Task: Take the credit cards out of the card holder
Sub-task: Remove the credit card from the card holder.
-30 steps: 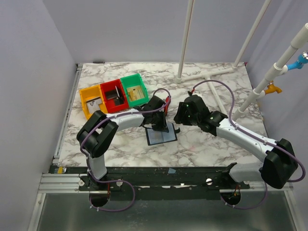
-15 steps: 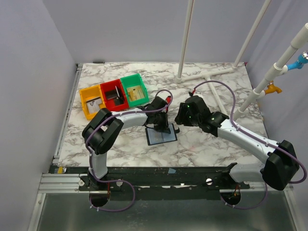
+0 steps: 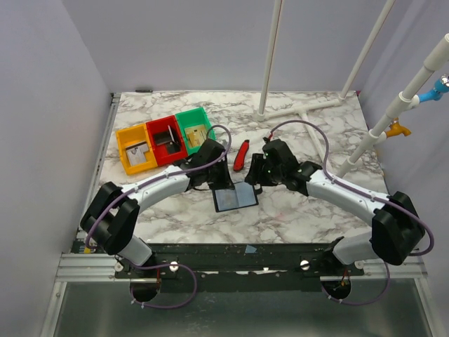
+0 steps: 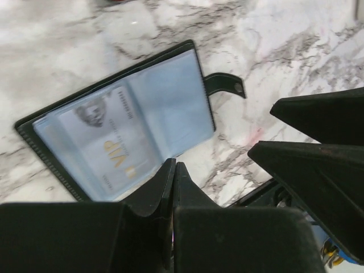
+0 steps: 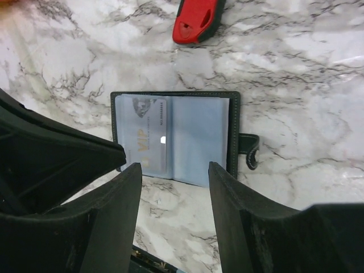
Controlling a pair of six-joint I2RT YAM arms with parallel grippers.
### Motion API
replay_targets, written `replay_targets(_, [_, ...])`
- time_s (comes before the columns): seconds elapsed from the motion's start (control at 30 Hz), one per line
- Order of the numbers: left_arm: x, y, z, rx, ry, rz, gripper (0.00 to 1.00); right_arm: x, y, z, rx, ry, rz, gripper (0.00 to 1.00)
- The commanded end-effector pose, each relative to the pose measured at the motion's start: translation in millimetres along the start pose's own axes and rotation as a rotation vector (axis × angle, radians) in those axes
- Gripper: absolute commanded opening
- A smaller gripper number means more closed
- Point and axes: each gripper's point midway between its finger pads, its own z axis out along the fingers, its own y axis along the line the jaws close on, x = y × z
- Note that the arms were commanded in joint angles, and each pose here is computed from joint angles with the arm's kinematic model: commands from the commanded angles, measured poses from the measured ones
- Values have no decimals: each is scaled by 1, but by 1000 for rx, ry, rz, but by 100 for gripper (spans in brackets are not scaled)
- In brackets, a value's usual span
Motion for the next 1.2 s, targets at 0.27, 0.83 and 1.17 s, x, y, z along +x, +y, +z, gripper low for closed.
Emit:
replay_targets(0.27, [14,56,-2,-118,4,-40,0,24,36,41,-175,137,9,55])
replay_targets(0.83, [23,78,10,-180,29,-47,0,41,32,63,-169,201,13,54])
replay_targets(1.17, [25,81,17,-187,42,-50,0,46,30,66,-169,216,17,54])
